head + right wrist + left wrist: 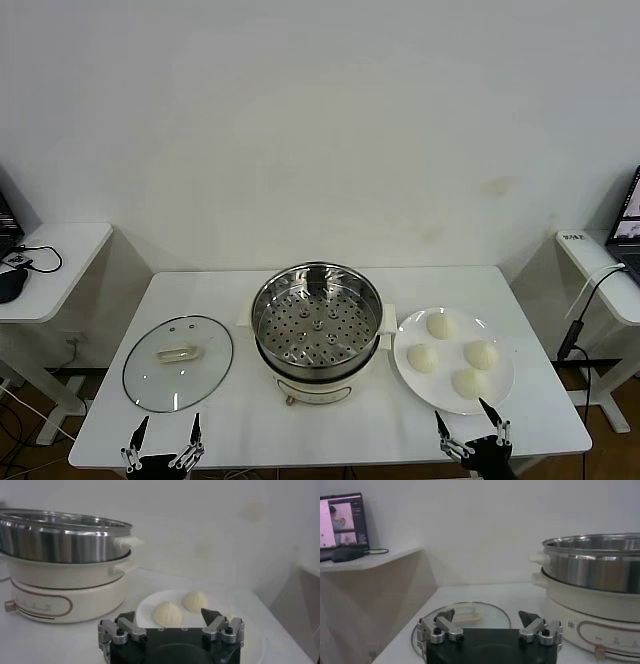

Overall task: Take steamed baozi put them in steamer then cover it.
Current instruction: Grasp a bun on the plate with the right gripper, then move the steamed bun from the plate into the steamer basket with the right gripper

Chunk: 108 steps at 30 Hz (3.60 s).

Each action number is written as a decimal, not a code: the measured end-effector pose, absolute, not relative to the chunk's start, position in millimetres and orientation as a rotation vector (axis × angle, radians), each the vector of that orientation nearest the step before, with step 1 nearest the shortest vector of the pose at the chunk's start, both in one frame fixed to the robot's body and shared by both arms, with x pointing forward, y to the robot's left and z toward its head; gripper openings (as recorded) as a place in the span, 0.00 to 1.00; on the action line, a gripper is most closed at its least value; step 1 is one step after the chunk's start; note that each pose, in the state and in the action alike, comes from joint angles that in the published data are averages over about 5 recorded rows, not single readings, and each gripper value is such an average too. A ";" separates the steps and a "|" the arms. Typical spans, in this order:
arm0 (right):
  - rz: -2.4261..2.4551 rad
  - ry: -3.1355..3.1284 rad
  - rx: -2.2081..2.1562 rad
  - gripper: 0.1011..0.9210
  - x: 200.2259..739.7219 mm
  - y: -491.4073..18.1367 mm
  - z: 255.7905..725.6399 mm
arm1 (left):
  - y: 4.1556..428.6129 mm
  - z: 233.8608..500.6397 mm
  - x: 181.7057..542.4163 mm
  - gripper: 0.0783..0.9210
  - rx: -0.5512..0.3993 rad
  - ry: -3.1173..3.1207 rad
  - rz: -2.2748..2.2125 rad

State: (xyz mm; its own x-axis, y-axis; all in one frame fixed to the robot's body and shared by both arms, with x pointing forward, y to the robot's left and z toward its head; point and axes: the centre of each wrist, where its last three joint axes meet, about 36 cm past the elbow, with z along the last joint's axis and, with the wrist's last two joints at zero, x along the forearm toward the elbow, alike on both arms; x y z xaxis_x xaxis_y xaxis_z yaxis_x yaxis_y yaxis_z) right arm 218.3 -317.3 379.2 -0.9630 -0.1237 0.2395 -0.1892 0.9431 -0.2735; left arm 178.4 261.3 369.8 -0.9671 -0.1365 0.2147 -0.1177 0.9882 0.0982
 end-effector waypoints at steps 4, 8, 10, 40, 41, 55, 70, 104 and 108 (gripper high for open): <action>0.577 -2.856 0.236 0.88 230.5 -329.4 387.2 | 264.2 372.2 181.9 0.88 0.189 -2.913 -0.145; 0.783 -2.805 0.245 0.88 252.2 -345.2 399.1 | 267.0 377.5 187.0 0.88 0.183 -2.918 -0.178; 0.891 -2.770 0.254 0.88 265.8 -353.0 405.7 | 267.7 380.1 189.0 0.88 0.181 -2.919 -0.193; 1.598 -1.884 0.965 0.88 548.7 -422.4 517.1 | 280.7 400.8 197.5 0.88 0.250 -2.949 -0.368; 1.594 -1.853 0.987 0.88 555.9 -420.5 518.3 | 281.4 401.2 198.0 0.88 0.252 -2.950 -0.371; 1.553 -1.533 1.160 0.88 619.1 -377.3 492.8 | 285.8 402.5 202.9 0.88 0.274 -2.962 -0.385; 1.565 -1.436 1.160 0.87 645.8 -351.9 461.6 | 286.5 403.5 199.8 0.88 0.285 -2.956 -0.385; 1.583 -1.419 1.151 0.65 655.9 -342.1 473.2 | 285.0 406.2 199.4 0.88 0.283 -2.967 -0.384; 1.588 -1.453 1.152 0.65 654.1 -345.6 503.3 | 284.2 405.5 200.9 0.88 0.273 -2.970 -0.381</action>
State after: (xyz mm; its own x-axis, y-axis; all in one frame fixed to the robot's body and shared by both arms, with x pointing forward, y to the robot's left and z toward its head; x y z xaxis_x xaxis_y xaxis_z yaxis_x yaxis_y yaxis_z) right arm 654.1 -345.6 503.3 -0.3721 -0.0765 0.9251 -0.9147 -0.1394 -0.3794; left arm 200.9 284.2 405.5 -0.9746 -0.1955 0.1095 -0.1616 0.9517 0.2611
